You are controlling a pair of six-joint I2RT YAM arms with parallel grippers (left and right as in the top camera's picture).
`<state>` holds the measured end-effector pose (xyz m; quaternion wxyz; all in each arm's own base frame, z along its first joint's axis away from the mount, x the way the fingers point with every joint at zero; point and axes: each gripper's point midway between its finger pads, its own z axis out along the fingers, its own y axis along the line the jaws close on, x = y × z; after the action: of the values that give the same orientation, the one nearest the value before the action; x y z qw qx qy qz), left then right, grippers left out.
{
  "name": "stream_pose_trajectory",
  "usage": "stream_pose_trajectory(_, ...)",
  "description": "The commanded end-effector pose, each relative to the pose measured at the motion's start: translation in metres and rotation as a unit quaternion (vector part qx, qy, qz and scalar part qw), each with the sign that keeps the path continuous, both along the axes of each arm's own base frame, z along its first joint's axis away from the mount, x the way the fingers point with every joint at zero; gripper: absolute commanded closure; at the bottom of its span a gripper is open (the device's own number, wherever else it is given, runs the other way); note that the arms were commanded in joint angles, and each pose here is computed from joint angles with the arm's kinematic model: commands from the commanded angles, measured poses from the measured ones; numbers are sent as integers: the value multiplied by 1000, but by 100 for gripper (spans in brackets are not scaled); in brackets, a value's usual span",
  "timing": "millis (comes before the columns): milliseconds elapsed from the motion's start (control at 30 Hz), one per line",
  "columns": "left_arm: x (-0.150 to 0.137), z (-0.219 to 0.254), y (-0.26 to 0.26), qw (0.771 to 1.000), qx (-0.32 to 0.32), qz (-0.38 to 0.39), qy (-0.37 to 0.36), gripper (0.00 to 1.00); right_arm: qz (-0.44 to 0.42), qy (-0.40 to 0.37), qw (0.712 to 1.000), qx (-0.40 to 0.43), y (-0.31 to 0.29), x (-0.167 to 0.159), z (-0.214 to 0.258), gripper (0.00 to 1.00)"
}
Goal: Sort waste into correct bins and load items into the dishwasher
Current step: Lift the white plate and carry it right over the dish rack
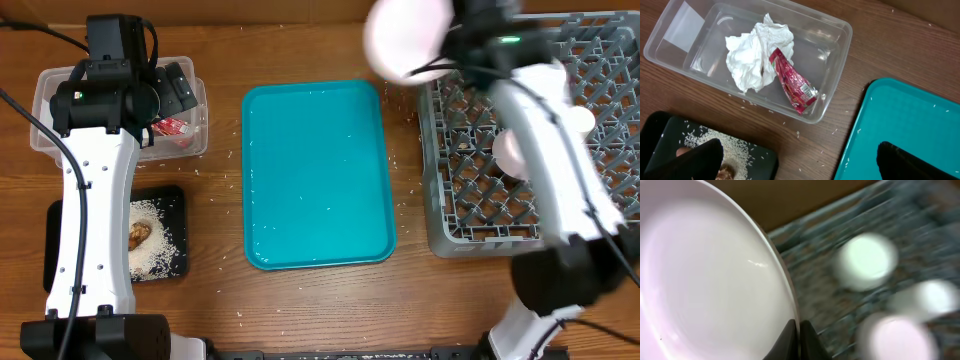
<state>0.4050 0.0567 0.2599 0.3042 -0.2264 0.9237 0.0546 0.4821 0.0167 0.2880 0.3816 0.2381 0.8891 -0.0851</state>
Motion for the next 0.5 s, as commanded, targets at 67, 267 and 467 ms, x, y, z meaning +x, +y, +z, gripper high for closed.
stream_pose_trajectory(67,1,7,-1,1000,-4,3,-11,0,-63,27,986,-150,-76,-7,11,96)
stream_pose_trajectory(267,1,7,-1,1000,-4,3,-11,0,-93,36,969,-225,-96,17,-9,96)
stream_pose_trajectory(467,1,7,-1,1000,-3,3,-11,0,-104,76,927,-353,-114,45,-25,96)
